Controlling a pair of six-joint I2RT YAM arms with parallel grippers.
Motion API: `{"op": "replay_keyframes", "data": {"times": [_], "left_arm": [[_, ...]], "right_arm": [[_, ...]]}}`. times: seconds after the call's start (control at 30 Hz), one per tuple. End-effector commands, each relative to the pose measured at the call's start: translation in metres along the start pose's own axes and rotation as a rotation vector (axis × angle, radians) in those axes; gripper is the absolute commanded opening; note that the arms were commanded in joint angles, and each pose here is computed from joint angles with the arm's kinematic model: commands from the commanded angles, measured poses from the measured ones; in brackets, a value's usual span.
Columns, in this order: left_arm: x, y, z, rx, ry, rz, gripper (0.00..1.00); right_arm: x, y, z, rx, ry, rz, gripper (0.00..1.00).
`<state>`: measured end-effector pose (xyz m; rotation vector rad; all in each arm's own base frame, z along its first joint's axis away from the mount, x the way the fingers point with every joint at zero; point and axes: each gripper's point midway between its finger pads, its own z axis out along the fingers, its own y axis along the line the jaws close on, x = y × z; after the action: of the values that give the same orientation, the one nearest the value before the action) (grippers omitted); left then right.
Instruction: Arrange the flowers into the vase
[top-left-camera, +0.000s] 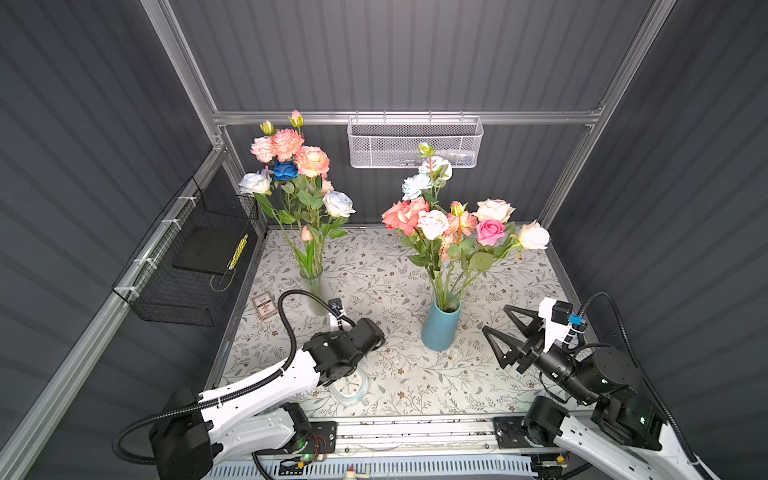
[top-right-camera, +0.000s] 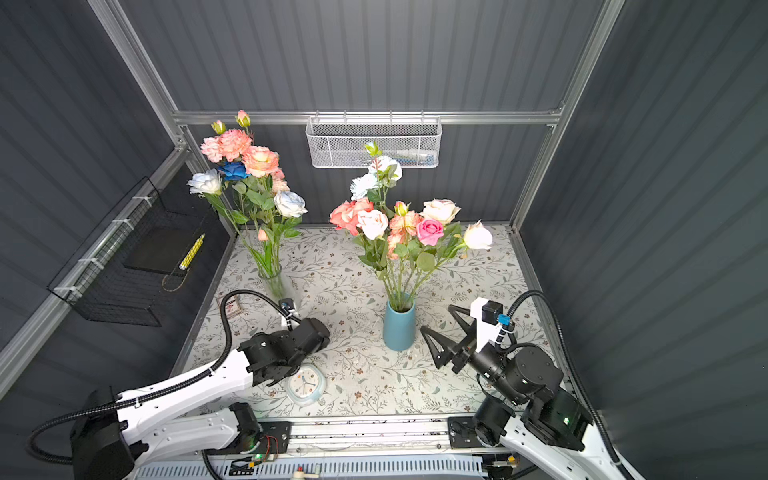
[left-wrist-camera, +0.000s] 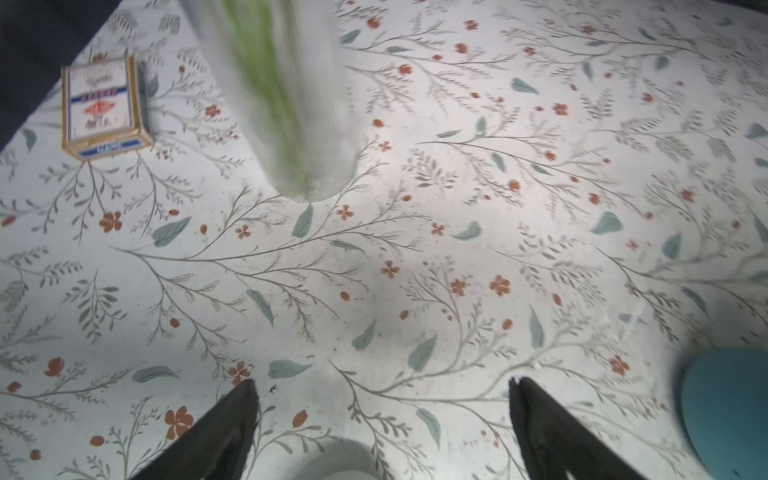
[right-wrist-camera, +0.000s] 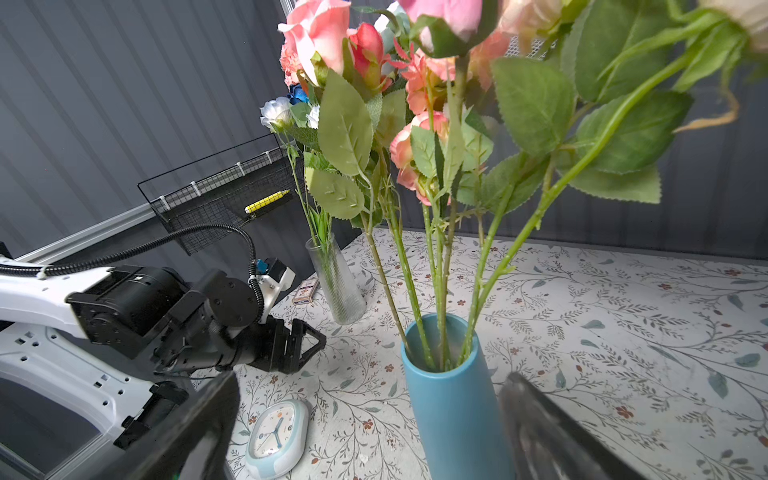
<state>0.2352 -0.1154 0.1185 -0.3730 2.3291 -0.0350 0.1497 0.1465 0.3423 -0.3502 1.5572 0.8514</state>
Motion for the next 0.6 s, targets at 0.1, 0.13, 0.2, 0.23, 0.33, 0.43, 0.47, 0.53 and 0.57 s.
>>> {"op": "replay_keyframes", "data": {"times": [0.1,0.13,0.2,0.23,0.33,0.43,0.47,0.53,0.57], "left_arm": [[-0.005,0.041,0.019,0.010,-0.002,-0.276,0.88],[-0.006,0.051,0.020,-0.019,-0.020,-0.308,0.88],[-0.013,0.066,0.020,-0.050,-0.060,-0.361,0.88],[-0.018,0.072,0.021,-0.058,-0.083,-0.389,0.87],[-0.028,0.085,0.032,-0.061,-0.090,-0.467,0.84],[-0.031,0.097,0.053,-0.050,-0.037,-0.558,0.75],[-0.031,0.100,0.058,-0.047,-0.027,-0.581,0.72],[-0.034,0.106,0.067,-0.049,-0.024,-0.629,0.66],[-0.035,0.108,0.071,-0.049,-0.025,-0.647,0.62]], "right_arm": [[-0.004,0.002,-0.002,-0.016,-0.024,0.009,0.99],[-0.005,0.003,-0.002,-0.019,-0.025,0.009,0.99],[-0.005,0.004,-0.002,-0.023,-0.027,0.007,0.99],[-0.006,0.004,-0.003,-0.027,-0.029,0.006,0.99],[-0.006,0.005,-0.004,-0.030,-0.031,0.002,0.99],[-0.008,0.005,-0.006,-0.033,-0.039,-0.001,0.99],[-0.009,0.005,-0.007,-0.032,-0.042,-0.002,0.99],[-0.012,0.006,-0.010,-0.037,-0.054,-0.003,0.99],[-0.013,0.006,-0.011,-0.038,-0.058,-0.004,0.99]]}}
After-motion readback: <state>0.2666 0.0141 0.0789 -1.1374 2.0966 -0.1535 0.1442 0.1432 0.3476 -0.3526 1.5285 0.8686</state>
